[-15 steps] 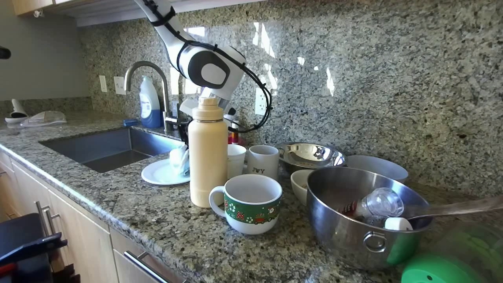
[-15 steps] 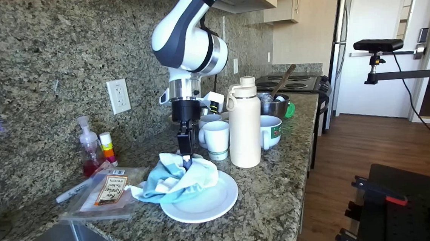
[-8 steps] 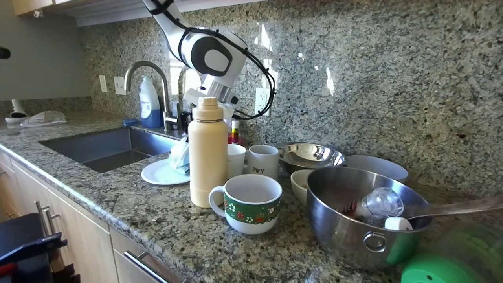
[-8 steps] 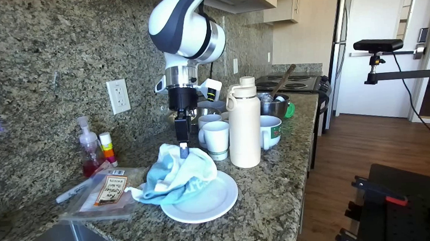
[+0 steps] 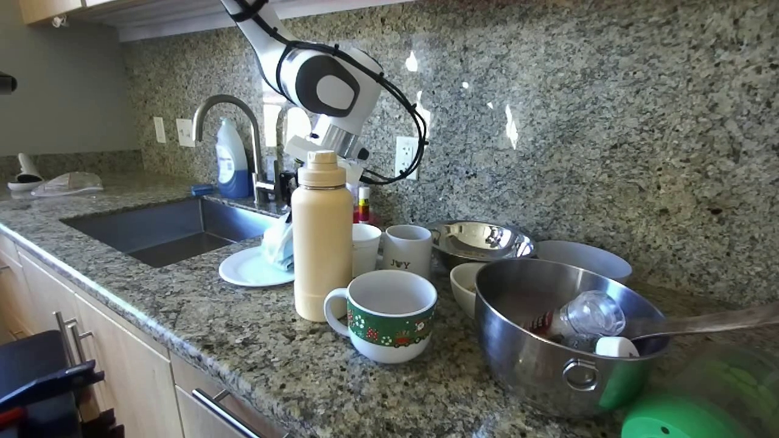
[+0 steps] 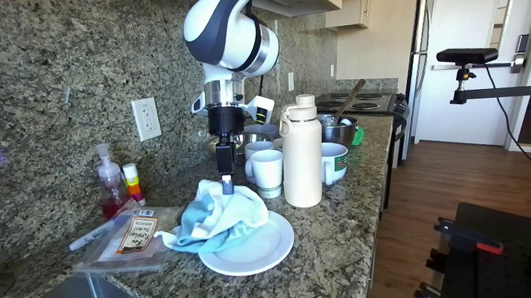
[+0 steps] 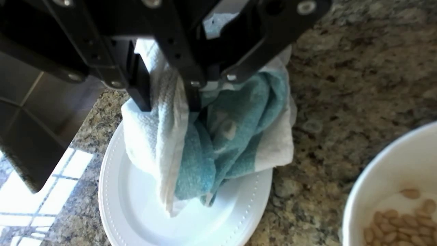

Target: Use the towel to wipe the plate

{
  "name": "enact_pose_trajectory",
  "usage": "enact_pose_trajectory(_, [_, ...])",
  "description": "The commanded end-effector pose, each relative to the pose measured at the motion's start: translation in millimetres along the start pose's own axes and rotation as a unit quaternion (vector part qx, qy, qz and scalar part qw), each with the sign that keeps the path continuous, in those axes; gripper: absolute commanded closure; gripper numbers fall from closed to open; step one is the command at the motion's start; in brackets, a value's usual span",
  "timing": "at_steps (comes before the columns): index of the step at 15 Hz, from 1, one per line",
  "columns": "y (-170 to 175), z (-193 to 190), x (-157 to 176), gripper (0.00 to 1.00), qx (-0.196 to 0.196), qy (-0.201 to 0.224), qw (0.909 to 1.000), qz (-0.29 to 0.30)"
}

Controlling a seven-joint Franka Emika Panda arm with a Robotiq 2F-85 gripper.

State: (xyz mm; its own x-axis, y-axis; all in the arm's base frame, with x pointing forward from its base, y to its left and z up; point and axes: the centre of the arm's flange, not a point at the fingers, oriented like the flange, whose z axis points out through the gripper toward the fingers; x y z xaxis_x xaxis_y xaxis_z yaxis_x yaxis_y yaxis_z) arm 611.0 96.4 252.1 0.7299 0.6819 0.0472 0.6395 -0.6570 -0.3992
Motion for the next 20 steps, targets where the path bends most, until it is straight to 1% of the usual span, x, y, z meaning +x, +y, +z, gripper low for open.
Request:
enact_pose_trajectory(1, [3,1,0,0.42,-0.002,-0.002,1.0000,0.002])
enact_pose_trajectory(2, [10,8,3,0.40,0.003,-0.009,0.9999,-0.004])
enact_pose_trajectory(3, [15,17,6,0.34,0.012,-0.019,0.9997,-0.009])
enact_pose_trajectory(4, [22,29,9,0.26,0.022,-0.026,0.9993,-0.016])
enact_pose_trajectory(6, [31,50,14,0.12,0.036,-0.037,0.9982,-0.029])
enact_pose_trajectory(7, [34,60,17,0.04,0.043,-0.043,0.9975,-0.036])
enact_pose_trajectory(8, [38,70,20,0.01,0.050,-0.050,0.9966,-0.042])
enact_pose_trajectory(9, [39,80,24,0.00,0.055,-0.057,0.9958,-0.046])
enact_pose_trajectory(10, [39,86,27,0.19,0.054,-0.063,0.9954,-0.049])
enact_pose_trajectory(11, [40,90,30,0.28,0.052,-0.067,0.9949,-0.054])
enact_pose_trajectory(12, [39,90,34,0.29,0.050,-0.069,0.9947,-0.058])
enact_pose_trajectory(13, [37,86,38,0.35,0.045,-0.072,0.9944,-0.063])
enact_pose_trajectory(14, [34,83,41,0.44,0.044,-0.072,0.9942,-0.066])
enact_pose_trajectory(18, [18,73,52,0.76,0.030,-0.070,0.9944,-0.073])
enact_pose_trajectory(20, [8,70,57,0.91,0.031,-0.071,0.9936,-0.083])
